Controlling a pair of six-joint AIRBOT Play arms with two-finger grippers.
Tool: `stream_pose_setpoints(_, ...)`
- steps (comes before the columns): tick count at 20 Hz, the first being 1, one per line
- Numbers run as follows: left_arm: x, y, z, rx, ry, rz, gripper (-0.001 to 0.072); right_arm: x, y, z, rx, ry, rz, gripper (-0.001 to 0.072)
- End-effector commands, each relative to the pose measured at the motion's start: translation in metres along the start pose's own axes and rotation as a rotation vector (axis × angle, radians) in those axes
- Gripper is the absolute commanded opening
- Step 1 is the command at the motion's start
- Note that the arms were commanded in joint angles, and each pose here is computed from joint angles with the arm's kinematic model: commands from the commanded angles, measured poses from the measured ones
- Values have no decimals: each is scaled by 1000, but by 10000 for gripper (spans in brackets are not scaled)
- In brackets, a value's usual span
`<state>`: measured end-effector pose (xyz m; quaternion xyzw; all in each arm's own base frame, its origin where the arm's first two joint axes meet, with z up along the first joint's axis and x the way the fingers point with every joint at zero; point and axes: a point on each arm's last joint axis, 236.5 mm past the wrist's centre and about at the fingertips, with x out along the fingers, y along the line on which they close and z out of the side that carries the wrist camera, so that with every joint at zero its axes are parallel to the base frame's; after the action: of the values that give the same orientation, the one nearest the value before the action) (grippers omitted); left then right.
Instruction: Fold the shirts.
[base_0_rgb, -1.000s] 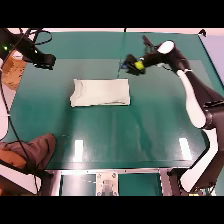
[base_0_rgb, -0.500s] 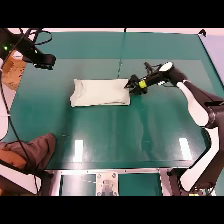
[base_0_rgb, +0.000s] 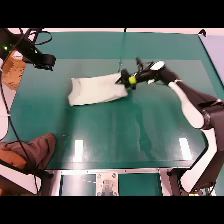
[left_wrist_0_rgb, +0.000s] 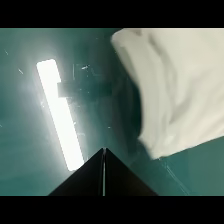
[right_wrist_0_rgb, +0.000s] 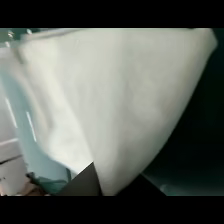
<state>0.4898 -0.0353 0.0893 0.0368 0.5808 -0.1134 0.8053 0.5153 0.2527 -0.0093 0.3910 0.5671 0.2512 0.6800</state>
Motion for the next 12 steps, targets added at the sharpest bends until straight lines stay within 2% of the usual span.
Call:
stream_pose_setpoints(1, 0, 0, -4, -1, 15, -2, 24, -96, 33, 40, -43, -143, 33, 23)
stream_pose_setpoints(5, 0, 0, -4, -1, 14, -2, 23, -255, 20, 73, -23, -401, -26, 23)
stream_pose_setpoints(12, 0, 0, -3, -2, 14, -2, 23, -469, -80, 68, 171, -762, -131, 24)
